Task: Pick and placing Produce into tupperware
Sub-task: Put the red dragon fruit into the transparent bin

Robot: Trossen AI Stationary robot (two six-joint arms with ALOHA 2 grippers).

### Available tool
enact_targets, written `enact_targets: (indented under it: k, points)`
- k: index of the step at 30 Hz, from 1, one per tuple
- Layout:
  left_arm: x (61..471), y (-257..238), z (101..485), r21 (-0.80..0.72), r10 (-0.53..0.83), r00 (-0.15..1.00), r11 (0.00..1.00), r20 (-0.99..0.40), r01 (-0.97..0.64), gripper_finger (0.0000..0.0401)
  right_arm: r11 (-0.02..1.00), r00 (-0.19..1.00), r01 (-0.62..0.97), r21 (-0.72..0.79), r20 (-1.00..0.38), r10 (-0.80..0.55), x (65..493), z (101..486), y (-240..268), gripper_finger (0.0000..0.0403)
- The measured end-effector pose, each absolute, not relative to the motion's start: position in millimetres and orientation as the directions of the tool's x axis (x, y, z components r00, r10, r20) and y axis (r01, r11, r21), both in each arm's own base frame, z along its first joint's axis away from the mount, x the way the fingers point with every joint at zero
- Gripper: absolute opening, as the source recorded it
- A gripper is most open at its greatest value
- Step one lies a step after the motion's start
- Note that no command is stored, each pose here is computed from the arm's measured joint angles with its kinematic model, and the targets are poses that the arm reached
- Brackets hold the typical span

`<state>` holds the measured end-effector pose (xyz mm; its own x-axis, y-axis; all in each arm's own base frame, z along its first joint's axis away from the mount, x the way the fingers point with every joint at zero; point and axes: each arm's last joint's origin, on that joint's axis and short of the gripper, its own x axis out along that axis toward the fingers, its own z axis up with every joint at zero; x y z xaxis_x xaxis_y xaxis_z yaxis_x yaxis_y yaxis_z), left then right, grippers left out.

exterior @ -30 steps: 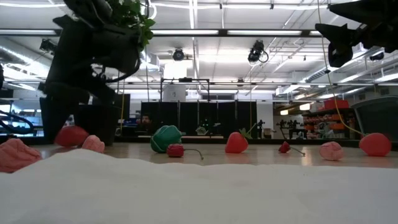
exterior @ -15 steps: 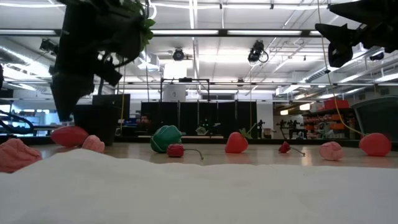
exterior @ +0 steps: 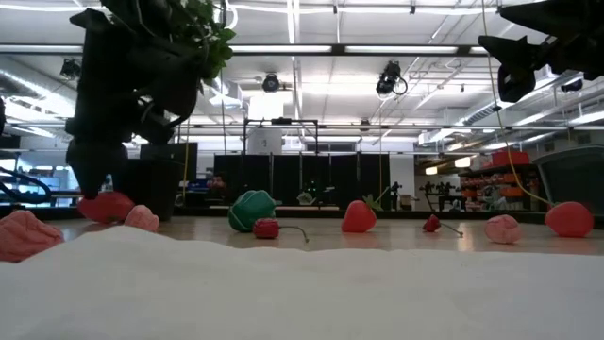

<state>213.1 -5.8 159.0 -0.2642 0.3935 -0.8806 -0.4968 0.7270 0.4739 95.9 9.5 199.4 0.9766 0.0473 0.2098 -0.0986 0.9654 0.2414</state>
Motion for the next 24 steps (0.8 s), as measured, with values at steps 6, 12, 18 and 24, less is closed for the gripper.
enact_targets:
  k: [6, 12, 18, 24]
  points:
    - [215.0, 2.9, 159.2, 0.506, 0.44, -0.252, 0.707, -0.862, -0.495, 0.0224, 0.965, 0.977, -0.099, 0.241, 0.21, 0.047, 95.9, 199.4, 9.5, 0.0206]
    - [214.7, 12.4, 159.2, 0.507, 0.429, -0.272, 0.699, -0.861, -0.505, 0.0224, 0.965, 0.977, -0.099, 0.241, 0.21, 0.047, 95.9, 199.4, 9.5, 0.0206]
    - [211.9, 19.7, 154.2, 0.5, 0.416, -0.279, 0.685, -0.866, -0.531, 0.0224, 0.965, 0.977, -0.099, 0.241, 0.21, 0.048, 95.9, 199.4, 9.5, 0.0206]
    - [196.5, 21.2, 128.3, 0.449, 0.349, -0.282, 0.707, -0.894, -0.547, 0.0225, 0.966, 0.977, -0.099, 0.241, 0.21, 0.048, 95.9, 199.4, 9.6, 0.0206]
